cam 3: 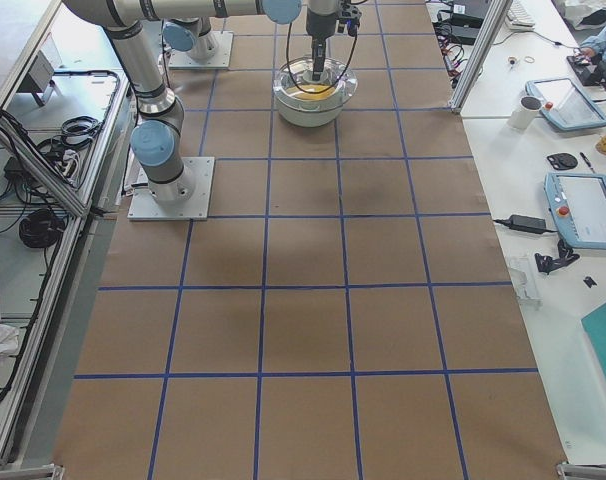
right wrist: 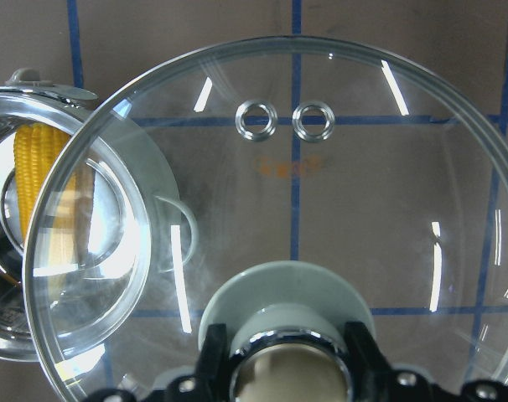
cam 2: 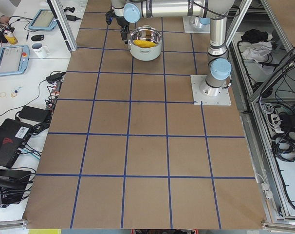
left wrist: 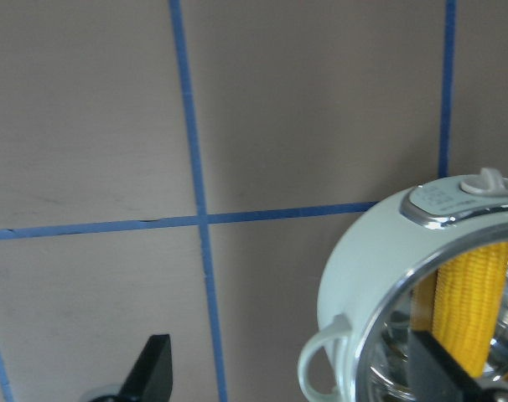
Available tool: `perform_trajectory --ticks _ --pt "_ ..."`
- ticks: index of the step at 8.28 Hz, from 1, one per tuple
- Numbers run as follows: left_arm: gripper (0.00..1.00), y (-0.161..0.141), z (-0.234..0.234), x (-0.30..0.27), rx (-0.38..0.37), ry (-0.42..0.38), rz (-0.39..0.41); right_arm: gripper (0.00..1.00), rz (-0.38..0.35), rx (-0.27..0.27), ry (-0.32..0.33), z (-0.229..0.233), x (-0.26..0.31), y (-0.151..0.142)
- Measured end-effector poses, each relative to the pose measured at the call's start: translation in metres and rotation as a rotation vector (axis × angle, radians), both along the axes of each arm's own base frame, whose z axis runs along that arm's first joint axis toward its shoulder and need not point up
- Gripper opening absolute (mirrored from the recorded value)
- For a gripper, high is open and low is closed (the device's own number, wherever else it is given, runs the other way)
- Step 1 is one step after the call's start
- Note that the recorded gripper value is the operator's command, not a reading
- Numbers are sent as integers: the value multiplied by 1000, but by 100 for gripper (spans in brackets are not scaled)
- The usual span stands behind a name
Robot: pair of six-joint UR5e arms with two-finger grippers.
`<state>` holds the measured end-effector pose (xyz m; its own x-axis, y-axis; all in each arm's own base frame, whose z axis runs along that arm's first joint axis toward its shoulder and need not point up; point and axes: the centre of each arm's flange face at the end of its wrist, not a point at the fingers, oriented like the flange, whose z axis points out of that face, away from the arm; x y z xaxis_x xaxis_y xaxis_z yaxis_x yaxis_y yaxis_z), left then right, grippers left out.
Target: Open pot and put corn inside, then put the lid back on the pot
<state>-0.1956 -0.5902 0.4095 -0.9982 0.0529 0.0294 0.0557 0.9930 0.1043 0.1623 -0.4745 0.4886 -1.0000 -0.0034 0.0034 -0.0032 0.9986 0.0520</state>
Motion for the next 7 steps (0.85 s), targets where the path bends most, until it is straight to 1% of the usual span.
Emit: perform_trajectory --ticks 1,2,3,5,7 --pt "100 -7 19 41 -5 -17 44 24 20 11 -12 -7 19 1" --pt "100 -5 43 73 -21 -31 76 24 18 16 -18 -16 46 2" --pt "100 3 66 90 -47 -40 92 24 16 10 -19 -29 83 4" --pt "100 21 96 100 -93 -52 104 24 5 -19 -19 -61 157 6" --pt "100 28 106 101 -116 -52 105 24 11 -35 -24 -82 189 6"
